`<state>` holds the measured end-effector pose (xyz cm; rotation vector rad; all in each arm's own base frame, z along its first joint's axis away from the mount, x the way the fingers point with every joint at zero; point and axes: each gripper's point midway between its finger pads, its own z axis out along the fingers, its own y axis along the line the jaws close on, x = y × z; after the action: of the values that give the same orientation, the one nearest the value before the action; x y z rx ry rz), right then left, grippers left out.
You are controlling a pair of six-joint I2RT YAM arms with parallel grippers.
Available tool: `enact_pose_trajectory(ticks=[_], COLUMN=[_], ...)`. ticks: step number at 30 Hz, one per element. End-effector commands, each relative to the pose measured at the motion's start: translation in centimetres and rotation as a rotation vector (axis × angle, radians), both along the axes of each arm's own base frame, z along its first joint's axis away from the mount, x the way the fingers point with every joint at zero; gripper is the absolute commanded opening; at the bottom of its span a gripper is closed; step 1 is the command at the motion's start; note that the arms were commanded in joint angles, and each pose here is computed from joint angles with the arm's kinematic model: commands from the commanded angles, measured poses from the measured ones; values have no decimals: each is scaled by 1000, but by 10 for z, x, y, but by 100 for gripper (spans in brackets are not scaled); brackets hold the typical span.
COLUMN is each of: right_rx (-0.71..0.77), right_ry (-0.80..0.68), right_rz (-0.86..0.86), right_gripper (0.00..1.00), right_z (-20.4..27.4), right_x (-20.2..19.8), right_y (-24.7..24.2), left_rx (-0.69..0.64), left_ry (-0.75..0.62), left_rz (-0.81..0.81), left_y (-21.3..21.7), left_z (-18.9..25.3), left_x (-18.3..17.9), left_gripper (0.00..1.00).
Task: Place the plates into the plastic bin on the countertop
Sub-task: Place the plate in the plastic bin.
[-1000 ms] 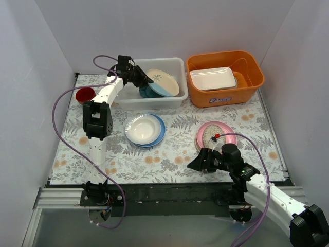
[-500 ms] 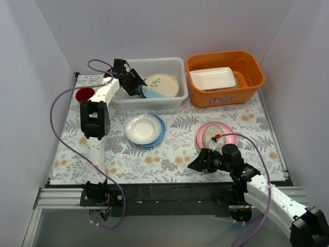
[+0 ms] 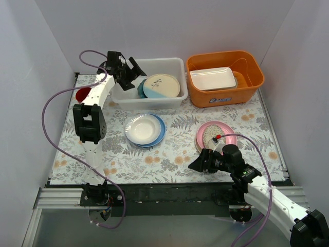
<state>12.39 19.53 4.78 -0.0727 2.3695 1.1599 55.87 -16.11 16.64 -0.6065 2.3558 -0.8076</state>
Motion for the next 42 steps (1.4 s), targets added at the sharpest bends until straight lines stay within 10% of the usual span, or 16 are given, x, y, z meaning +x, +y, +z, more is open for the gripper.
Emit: enact_pose_trajectory(ticks=[1,14,42], right_rx=[-46,-27,1], right_ry=[35,47,-60], right_rz=[-3,-19,12], right_gripper=[98,98,97], right_z=[-7,1,93], right_x=[-5,-1,75], right_y=[-5,-2,48], left_rx=[-23,-17,-141], left_ry=[-239,-240,-98], left_rz=[-45,-96,-51], left_y=[2,0,14], left_z=[116,126,49], left_x=[-21,-54,-322], left_gripper=[98,98,98])
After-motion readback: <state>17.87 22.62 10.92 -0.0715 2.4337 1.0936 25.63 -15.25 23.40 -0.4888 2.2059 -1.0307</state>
